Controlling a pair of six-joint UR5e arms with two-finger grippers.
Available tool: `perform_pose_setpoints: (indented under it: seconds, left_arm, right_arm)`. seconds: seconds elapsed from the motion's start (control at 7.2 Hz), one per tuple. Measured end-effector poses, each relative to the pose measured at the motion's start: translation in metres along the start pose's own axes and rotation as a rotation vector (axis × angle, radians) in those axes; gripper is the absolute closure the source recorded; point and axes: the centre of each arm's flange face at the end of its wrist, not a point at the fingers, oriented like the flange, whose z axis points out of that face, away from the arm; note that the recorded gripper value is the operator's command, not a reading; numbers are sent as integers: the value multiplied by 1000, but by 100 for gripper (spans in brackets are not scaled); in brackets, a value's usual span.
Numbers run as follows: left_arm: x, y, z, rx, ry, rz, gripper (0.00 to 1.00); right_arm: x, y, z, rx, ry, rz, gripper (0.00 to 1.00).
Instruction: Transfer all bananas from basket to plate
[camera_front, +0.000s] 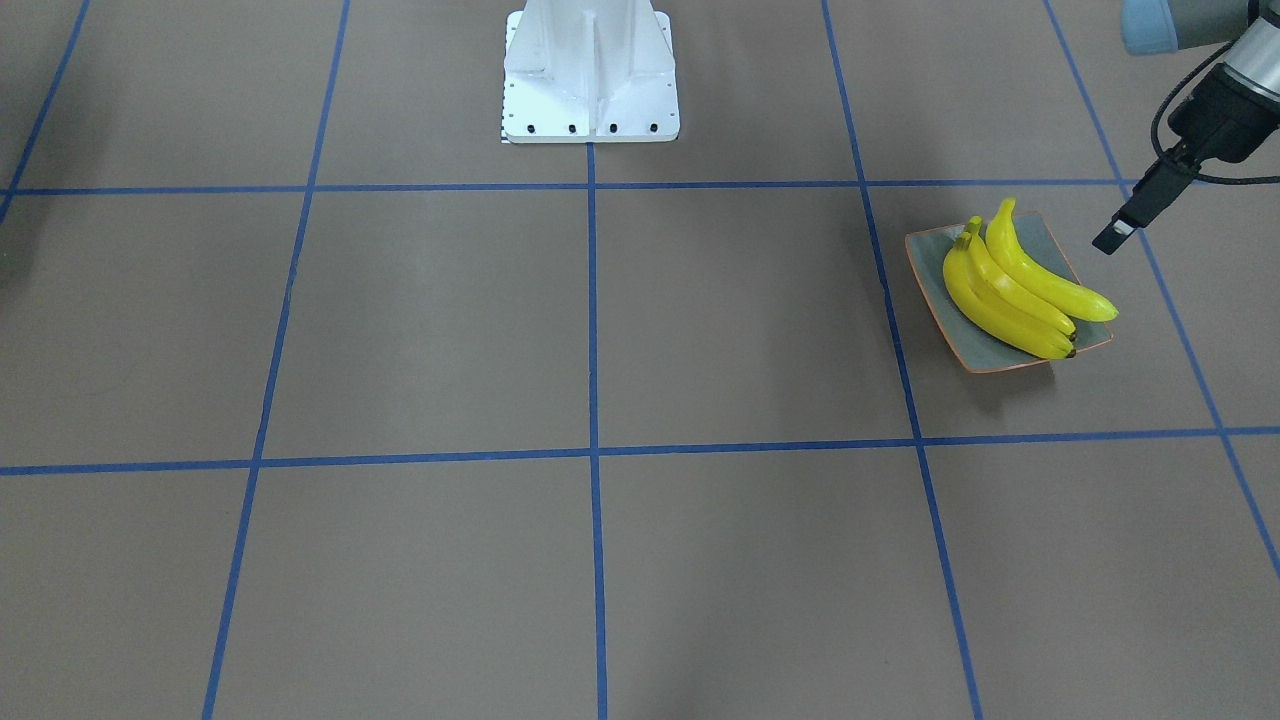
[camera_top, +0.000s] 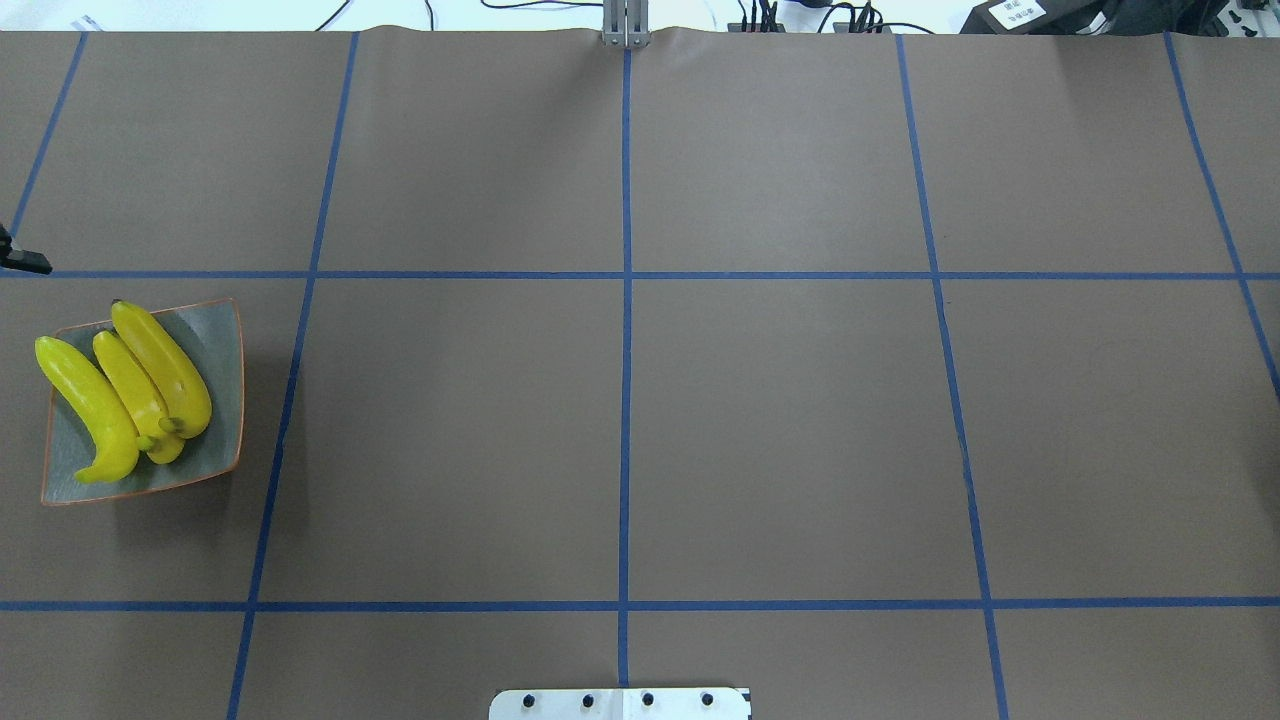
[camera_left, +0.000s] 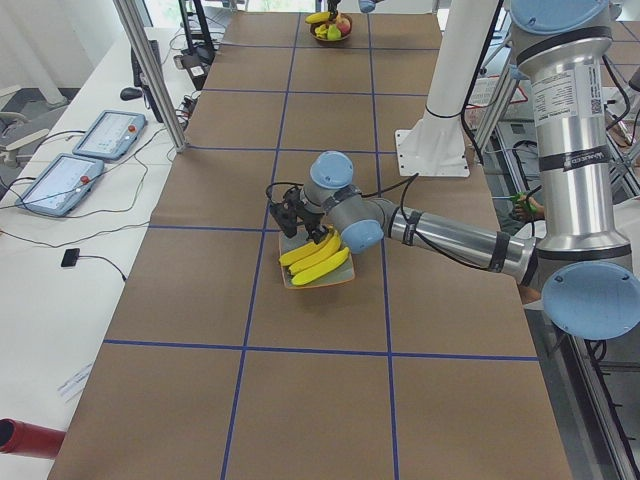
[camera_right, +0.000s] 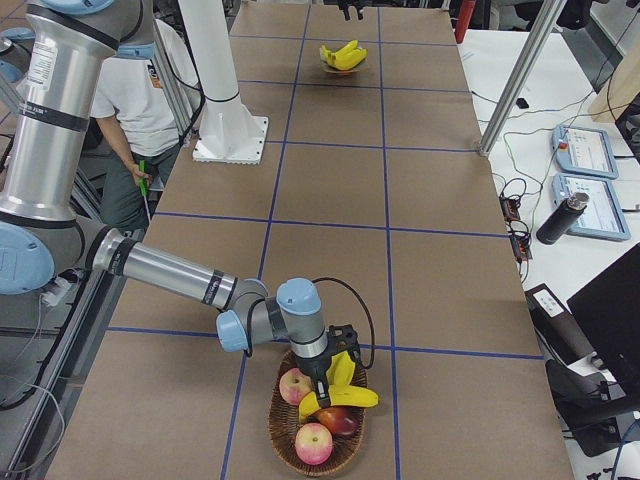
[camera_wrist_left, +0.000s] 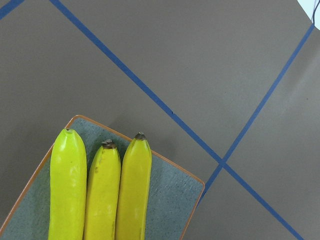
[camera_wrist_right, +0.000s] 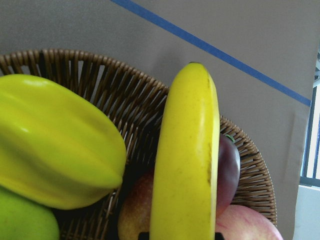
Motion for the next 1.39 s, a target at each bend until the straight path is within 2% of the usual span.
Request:
perform_pose_setpoints:
  seconds: [0.28, 0.69, 0.83, 1.11, 1.39]
  left_arm:
    - [2, 2, -1, -7, 2, 1, 0]
    - [10, 2, 2, -13, 8, -11, 0]
    - [23, 0, 6, -16, 22, -20, 0]
    - [80, -8, 24, -33, 69, -78, 0]
    - [141, -11, 42, -115, 91, -120, 0]
  right_arm:
    - [15, -12, -25, 28, -19, 7, 100]
    - [12, -47, -98, 11, -22, -30, 100]
    - [4, -61, -114, 23, -60, -34, 100]
    - [-27, -101, -137, 77, -214, -34, 100]
    - [-93, -156, -168, 112, -364, 18, 100]
